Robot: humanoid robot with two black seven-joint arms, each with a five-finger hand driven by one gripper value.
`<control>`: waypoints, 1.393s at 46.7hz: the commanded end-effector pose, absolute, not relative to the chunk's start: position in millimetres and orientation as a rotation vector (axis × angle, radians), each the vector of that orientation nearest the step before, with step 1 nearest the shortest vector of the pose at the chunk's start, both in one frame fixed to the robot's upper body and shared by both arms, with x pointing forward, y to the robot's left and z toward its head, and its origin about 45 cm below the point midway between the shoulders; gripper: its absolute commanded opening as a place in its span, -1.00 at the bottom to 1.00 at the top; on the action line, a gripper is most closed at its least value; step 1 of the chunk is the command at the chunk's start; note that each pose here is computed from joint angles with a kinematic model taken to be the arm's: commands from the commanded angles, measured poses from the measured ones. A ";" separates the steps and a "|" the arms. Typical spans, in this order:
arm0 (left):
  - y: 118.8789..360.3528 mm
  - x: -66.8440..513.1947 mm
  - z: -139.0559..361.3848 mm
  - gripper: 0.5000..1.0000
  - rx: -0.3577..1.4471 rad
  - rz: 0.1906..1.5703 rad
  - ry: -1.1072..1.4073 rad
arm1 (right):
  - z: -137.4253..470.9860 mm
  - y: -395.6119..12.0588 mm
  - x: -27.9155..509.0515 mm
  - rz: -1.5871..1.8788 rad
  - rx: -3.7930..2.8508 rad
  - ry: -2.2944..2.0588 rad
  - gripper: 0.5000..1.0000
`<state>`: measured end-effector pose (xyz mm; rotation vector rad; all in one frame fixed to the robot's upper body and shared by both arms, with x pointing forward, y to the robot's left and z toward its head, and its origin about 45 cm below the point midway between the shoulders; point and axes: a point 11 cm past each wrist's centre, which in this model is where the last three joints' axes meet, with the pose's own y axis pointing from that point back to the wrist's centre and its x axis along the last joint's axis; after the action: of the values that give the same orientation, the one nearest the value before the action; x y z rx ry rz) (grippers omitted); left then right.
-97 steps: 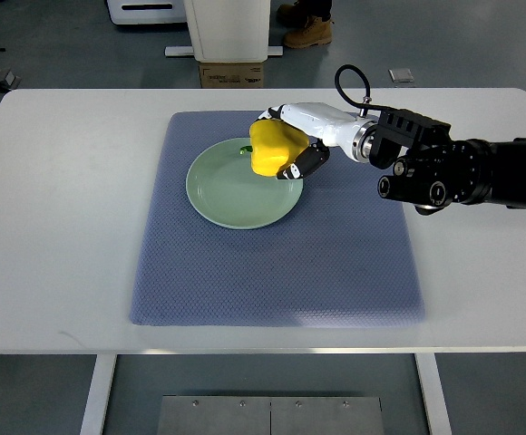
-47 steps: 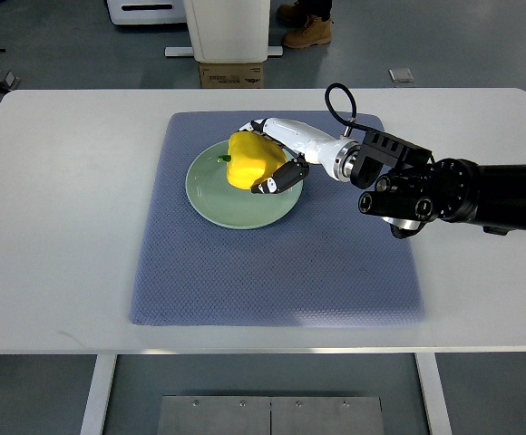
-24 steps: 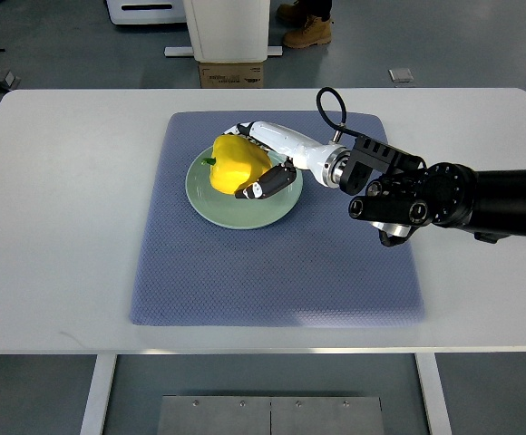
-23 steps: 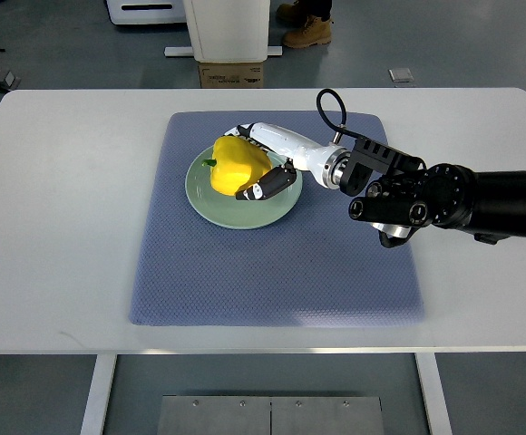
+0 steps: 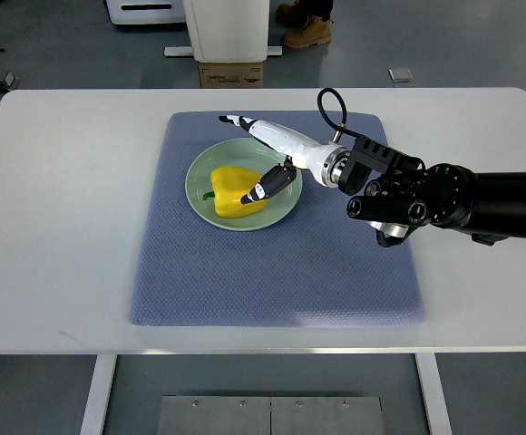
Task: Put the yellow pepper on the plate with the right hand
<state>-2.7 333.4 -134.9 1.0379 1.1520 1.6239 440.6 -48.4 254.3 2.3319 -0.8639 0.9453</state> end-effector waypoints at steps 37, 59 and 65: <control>333.4 -2.7 -134.9 1.00 1.038 1.624 1.152 | 234.1 -95.4 460.8 0.016 2.547 -1.829 1.00; 333.4 -2.7 -134.9 1.00 1.038 1.624 1.152 | 213.5 -188.1 467.5 -0.706 2.537 -2.281 1.00; 333.4 -2.7 -134.9 1.00 1.038 1.624 1.152 | 206.0 -219.3 469.4 -0.936 2.501 -2.421 1.00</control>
<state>-2.6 333.4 -134.9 1.0374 1.1518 1.6240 468.1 -206.9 208.5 2.5230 -2.3696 -0.8710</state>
